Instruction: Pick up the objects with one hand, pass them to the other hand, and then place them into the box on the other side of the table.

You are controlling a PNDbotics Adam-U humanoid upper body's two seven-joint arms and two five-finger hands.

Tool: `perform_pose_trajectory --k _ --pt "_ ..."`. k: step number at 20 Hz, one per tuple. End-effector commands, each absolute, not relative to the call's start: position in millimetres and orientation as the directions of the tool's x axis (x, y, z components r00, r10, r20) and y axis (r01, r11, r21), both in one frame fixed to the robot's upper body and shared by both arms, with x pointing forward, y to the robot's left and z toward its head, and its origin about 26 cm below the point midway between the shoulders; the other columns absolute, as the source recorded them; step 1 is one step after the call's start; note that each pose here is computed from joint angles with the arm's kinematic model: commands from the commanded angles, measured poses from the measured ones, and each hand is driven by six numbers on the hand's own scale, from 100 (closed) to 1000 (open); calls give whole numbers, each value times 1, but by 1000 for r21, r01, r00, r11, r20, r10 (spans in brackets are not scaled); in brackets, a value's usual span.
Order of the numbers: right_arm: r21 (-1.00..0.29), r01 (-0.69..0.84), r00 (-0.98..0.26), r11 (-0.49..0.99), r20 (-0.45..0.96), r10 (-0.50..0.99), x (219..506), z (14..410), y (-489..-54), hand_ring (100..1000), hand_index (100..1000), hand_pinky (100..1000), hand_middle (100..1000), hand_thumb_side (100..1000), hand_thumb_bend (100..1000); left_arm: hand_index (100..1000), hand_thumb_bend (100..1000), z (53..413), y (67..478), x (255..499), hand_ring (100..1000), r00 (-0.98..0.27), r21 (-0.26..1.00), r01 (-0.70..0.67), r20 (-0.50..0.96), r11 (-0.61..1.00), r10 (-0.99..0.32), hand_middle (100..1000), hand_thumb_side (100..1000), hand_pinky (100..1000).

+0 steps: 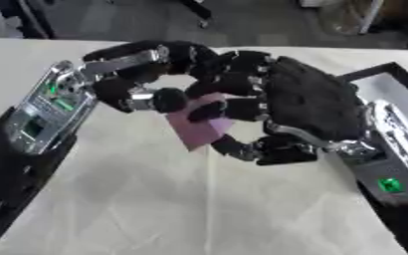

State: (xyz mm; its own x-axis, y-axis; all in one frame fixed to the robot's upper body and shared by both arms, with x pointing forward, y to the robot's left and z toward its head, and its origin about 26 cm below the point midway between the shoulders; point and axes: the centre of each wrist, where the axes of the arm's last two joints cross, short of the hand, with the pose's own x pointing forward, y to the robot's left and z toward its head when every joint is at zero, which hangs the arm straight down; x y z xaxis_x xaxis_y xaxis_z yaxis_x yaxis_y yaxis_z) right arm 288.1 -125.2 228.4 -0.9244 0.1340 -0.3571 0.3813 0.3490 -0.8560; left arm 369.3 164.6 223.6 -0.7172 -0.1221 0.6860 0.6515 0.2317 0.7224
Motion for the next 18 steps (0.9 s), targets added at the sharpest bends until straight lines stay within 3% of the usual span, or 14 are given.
perform_pose_trajectory --k 1,9,14,18 --pt "-840 418 -908 345 -396 138 289 235 -129 709 613 789 394 100 100 895 596 236 169 373 824 -736 734 619 666 281 -118 835 810 869" --pt "-827 468 -882 313 -414 223 295 232 -156 712 616 789 399 100 100 891 576 242 195 377 821 -740 728 558 654 397 -159 832 803 865" --pt "-808 543 -797 228 -409 445 301 227 -206 712 616 785 384 100 100 879 562 238 229 380 813 -719 699 472 658 537 -226 822 774 854" --pt "-780 612 -632 130 -383 674 304 229 -249 707 615 779 342 100 100 868 536 228 257 373 807 -689 648 400 679 648 -253 816 768 847"
